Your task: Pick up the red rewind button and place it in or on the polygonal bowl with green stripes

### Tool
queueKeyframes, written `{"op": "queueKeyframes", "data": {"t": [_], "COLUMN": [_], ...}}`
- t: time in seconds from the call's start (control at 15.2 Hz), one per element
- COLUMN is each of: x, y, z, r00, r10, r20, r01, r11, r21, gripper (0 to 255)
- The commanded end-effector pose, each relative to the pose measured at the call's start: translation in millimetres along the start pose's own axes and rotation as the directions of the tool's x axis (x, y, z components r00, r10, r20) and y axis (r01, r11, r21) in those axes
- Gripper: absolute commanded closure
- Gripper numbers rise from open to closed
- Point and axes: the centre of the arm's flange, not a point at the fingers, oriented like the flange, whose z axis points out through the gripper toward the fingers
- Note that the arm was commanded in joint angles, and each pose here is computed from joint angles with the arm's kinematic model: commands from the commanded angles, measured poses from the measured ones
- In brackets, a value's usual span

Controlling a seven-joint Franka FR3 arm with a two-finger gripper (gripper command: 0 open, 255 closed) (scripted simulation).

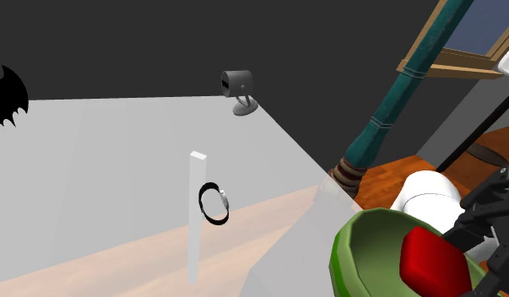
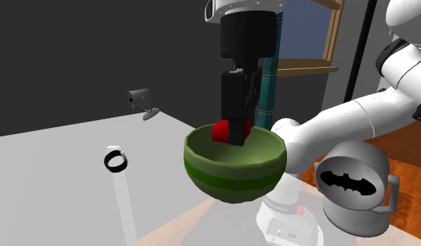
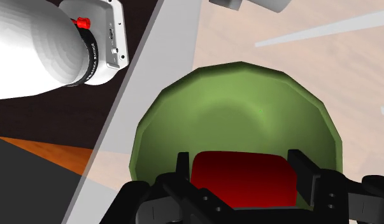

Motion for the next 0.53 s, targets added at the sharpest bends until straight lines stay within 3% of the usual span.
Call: {"op": "queueKeyframes", "data": {"t": [0.0,0.07,0.13,0.46], "x": [0.1,0.1,0.1,0.1], "y": [0.0,0.0,0.0,0.0], "z": [0.2,0.2,0.2,0.2], "r00": [1.0,1.0,1.0,1.0], "r10": [0.0,0.0,0.0,0.0], "r20": [0.0,0.0,0.0,0.0], "r01": [0.0,0.0,0.0,0.0], "r11": [1.0,1.0,1.0,1.0], "r21": [0.0,0.0,0.0,0.0], "gripper": [255,255,0,0]}}
